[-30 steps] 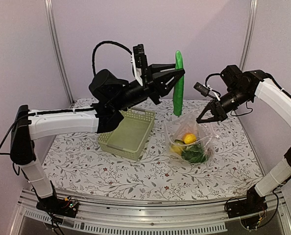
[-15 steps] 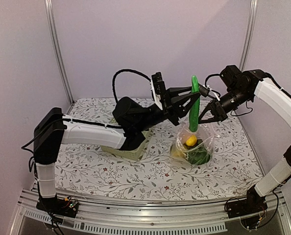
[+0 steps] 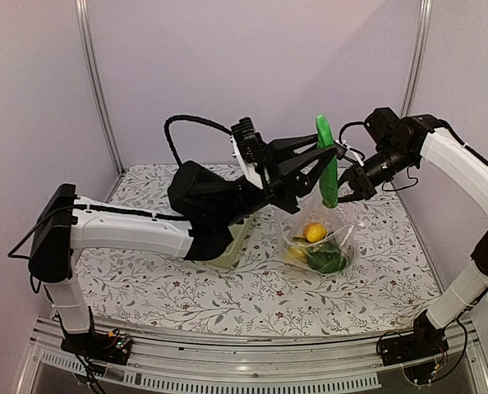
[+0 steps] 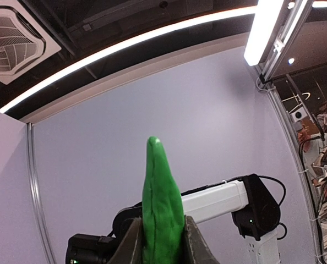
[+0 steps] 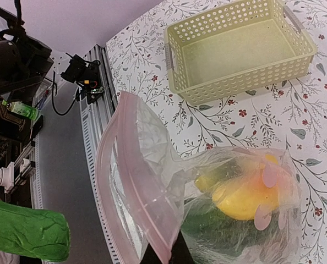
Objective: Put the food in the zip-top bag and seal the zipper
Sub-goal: Place the fake vegetable in the zipper food storage bag.
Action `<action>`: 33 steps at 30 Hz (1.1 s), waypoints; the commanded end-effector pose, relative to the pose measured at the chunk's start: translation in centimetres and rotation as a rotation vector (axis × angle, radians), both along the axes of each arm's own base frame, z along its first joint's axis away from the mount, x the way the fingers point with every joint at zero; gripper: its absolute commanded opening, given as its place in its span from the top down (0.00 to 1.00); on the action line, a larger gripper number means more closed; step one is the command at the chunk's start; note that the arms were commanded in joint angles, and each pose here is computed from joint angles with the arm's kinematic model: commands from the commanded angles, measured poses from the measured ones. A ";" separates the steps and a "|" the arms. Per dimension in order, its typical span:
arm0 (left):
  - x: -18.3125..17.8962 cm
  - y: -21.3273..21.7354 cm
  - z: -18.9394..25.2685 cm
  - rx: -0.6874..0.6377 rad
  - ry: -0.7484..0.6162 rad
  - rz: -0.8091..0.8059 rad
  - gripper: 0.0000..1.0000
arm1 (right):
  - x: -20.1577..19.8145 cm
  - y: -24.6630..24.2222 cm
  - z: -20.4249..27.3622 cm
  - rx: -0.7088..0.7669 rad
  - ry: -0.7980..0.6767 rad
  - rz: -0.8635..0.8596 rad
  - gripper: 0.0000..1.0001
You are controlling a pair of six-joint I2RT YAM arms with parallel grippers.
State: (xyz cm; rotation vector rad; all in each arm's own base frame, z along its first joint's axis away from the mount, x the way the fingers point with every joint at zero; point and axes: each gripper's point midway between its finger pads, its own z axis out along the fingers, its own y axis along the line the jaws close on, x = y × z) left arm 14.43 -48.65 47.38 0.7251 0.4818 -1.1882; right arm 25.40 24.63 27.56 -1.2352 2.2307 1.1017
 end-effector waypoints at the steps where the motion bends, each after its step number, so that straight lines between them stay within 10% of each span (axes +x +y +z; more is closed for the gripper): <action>1: -0.2 -1.4 -2.0 0.040 0.008 -0.005 1.00 | 0.3 0.5 1.0 0.023 -0.018 0.009 1.00; 33: 11.1 -2.3 -13.6 -0.135 0.403 0.321 1.00 | -0.3 0.6 1.1 0.039 -0.010 0.023 1.00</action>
